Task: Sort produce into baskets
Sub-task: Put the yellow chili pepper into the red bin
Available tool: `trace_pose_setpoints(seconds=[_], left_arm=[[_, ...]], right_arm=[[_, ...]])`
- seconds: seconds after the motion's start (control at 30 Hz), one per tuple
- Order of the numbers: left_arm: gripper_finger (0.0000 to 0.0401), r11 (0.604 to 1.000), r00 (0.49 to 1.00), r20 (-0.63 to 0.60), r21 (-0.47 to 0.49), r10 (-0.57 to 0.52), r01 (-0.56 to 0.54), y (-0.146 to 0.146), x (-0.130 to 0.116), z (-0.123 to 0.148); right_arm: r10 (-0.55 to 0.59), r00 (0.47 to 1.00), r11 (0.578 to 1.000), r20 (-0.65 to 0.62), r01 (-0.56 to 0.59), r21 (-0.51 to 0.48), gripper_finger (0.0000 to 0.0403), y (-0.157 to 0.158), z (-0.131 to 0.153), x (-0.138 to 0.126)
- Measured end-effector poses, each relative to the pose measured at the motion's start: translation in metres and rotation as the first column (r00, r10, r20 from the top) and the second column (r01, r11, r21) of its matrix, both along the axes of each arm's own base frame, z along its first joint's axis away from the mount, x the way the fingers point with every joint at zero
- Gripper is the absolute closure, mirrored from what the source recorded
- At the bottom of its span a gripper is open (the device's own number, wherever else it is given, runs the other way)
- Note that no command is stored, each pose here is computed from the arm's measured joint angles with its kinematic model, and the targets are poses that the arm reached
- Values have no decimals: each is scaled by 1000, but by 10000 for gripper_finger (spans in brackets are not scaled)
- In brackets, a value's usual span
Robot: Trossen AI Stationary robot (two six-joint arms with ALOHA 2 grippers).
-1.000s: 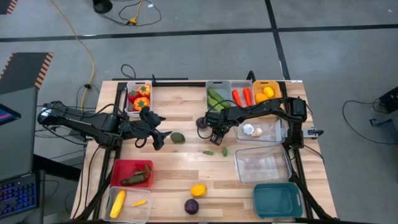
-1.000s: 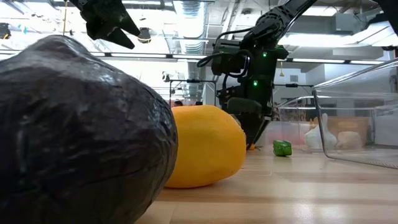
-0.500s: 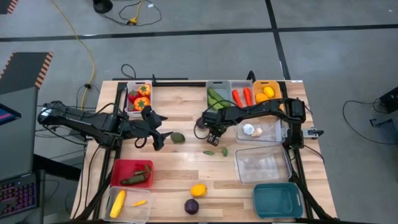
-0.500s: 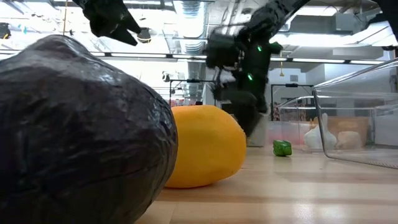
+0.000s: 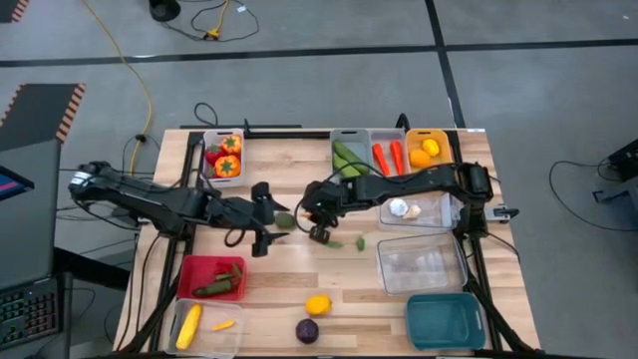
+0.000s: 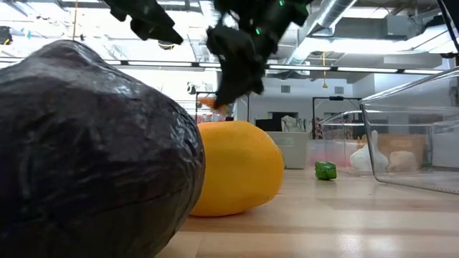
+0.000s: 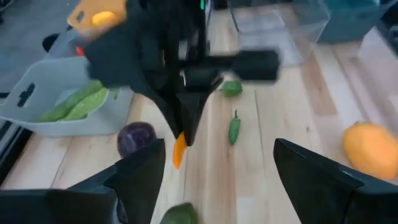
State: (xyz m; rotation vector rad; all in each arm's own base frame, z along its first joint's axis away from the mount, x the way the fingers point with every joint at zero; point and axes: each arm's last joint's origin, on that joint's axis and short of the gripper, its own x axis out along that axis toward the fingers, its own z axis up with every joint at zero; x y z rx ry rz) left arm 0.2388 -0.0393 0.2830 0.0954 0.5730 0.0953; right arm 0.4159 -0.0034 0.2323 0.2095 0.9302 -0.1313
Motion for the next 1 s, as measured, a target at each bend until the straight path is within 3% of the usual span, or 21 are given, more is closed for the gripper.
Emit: trace_pose_setpoints(seconds=[0.33, 0.8, 1.0], left_arm=[[187, 998, 995, -98, 60, 30, -24, -2, 17, -24], [329, 998, 995, -99, 51, 27, -23, -2, 17, -24], [368, 999, 995, -99, 50, 26, -22, -2, 17, -24]], right_arm=[[111, 981, 993, 161, -105, -45, 348, 29, 32, 14], [127, 976, 992, 174, -121, -47, 348, 36, 34, 14], [125, 975, 992, 185, -118, -48, 348, 36, 35, 15]])
